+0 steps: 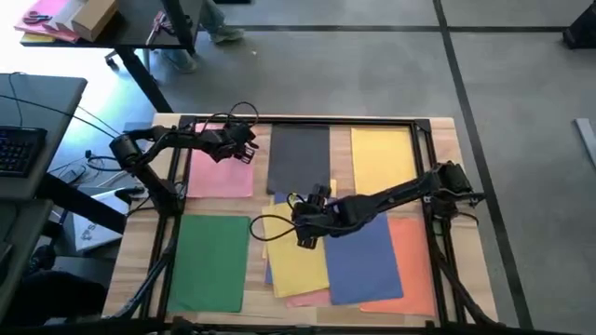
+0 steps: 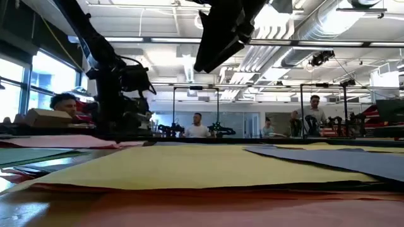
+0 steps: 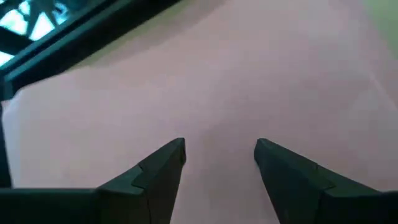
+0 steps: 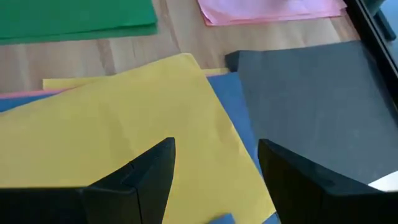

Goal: Organize paper
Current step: Stack the pink color paper on top of the other pink color paper

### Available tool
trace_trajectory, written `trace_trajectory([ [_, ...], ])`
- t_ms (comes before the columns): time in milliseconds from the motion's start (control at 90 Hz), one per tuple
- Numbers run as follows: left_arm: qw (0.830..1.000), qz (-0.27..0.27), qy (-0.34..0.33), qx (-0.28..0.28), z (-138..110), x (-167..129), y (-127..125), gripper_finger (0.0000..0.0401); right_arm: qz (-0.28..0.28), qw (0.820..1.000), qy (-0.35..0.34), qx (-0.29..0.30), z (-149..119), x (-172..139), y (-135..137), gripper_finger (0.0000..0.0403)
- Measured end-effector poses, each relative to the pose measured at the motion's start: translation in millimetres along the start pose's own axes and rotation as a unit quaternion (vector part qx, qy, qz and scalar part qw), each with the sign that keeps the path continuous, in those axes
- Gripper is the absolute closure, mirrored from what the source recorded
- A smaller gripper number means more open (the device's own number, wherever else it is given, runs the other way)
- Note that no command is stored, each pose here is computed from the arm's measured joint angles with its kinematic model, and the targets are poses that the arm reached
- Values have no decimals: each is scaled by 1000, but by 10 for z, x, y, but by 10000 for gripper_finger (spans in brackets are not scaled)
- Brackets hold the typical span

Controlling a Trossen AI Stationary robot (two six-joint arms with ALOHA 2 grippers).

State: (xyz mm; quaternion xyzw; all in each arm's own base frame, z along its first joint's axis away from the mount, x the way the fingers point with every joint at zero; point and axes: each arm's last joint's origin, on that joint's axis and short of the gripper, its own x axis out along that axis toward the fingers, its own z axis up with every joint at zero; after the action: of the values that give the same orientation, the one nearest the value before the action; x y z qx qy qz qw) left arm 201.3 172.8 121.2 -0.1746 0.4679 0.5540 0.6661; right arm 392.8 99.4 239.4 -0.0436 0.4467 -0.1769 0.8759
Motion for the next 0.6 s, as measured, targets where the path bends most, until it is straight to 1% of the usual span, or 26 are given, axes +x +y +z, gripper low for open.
trace_trajectory([
  [211,999,-25,-19,6,11,-30,-79,208,0,1000,1,0,-1,0,0,187],
  [333,999,-33,-19,10,12,-32,-87,208,0,1000,0,0,0,1,-1,187],
  [422,998,-58,-24,3,27,-67,-110,208,0,1000,0,0,-1,0,0,187],
  [489,995,-83,-45,-19,66,-122,-148,208,0,1000,0,0,0,1,0,187],
  [544,991,-102,-75,-34,113,-174,-204,208,0,1000,-1,1,4,3,-5,187],
  [600,988,-106,-102,-39,142,-213,-257,208,-1,1000,0,2,5,7,-11,187],
])
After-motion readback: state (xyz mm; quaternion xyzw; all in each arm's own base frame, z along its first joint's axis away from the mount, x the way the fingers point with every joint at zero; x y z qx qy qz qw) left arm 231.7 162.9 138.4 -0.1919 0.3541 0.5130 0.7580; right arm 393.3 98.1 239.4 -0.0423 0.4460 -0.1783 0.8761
